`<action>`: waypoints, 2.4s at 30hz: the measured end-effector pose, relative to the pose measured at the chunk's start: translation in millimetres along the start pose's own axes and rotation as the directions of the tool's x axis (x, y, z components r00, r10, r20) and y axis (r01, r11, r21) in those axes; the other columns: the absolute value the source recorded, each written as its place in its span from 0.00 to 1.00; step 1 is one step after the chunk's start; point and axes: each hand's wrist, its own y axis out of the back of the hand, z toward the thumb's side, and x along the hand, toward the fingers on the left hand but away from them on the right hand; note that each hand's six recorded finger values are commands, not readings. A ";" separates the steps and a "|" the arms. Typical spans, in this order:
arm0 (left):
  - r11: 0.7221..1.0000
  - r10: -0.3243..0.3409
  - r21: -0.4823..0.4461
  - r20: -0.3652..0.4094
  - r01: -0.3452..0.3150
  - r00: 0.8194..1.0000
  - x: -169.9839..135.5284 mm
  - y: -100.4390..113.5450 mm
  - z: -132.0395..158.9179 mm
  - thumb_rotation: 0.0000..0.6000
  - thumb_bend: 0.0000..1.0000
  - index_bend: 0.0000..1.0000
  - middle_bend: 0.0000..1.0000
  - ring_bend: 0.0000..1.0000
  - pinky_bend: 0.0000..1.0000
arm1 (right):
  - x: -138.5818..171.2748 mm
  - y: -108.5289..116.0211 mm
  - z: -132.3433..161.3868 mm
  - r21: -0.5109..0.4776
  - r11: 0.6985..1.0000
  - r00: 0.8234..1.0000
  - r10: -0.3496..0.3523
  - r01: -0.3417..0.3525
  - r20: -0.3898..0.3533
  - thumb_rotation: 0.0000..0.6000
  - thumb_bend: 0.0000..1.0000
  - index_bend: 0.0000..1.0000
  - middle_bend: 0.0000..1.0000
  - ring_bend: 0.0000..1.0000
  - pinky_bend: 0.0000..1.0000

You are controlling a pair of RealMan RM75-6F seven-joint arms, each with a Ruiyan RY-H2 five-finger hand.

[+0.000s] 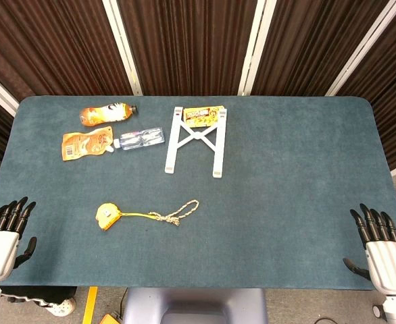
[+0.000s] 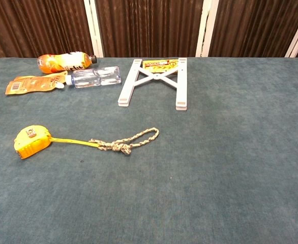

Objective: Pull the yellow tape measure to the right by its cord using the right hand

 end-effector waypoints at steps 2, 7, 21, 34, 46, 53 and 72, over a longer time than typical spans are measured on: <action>1.000 0.008 -0.003 0.001 -0.008 1.000 -1.8 2.4 0.1 1.00 0.46 0.03 0.00 0.00 0.11 | 0.3 0.3 0.2 0.002 1.000 1.000 -0.002 0.002 0.000 1.00 0.07 0.07 0.04 0.01 0.00; 0.999 0.021 -0.024 -0.003 -0.021 1.000 -4.9 7.3 -0.3 1.00 0.46 0.03 0.00 0.00 0.11 | 0.5 0.0 0.1 0.001 1.000 1.000 -0.007 0.007 0.005 1.00 0.07 0.07 0.04 0.01 0.00; 1.000 0.005 -0.021 0.005 -0.005 1.000 -7.5 5.5 2.4 1.00 0.46 0.03 0.00 0.00 0.11 | -4.9 -5.6 4.5 -0.006 1.000 1.000 0.020 -0.020 -0.020 1.00 0.07 0.08 0.04 0.01 0.00; 1.000 0.002 -0.008 0.004 -0.001 1.000 -10.4 6.4 1.9 1.00 0.46 0.03 0.00 0.00 0.11 | -72.0 -9.3 74.0 0.013 0.989 0.961 0.146 -0.147 -0.234 1.00 0.07 0.14 0.04 0.01 0.00; 1.000 -0.009 0.012 -0.001 0.009 1.000 -9.0 4.1 3.4 1.00 0.46 0.03 0.00 0.00 0.11 | -149.2 -25.1 176.1 0.103 0.970 0.904 0.241 -0.218 -0.353 1.00 0.10 0.22 0.04 0.02 0.00; 1.000 -0.010 0.016 -0.006 0.010 1.000 -9.4 4.2 1.9 1.00 0.46 0.03 0.00 0.00 0.12 | -167.5 -54.7 242.4 0.077 0.958 0.861 0.284 -0.278 -0.421 1.00 0.12 0.25 0.06 0.02 0.00; 1.000 0.012 -0.010 -0.022 -0.013 1.000 -9.8 12.6 -5.9 1.00 0.46 0.03 0.00 0.00 0.12 | -213.4 -91.7 309.5 0.032 0.949 0.857 0.299 -0.315 -0.420 1.00 0.32 0.38 0.07 0.02 0.00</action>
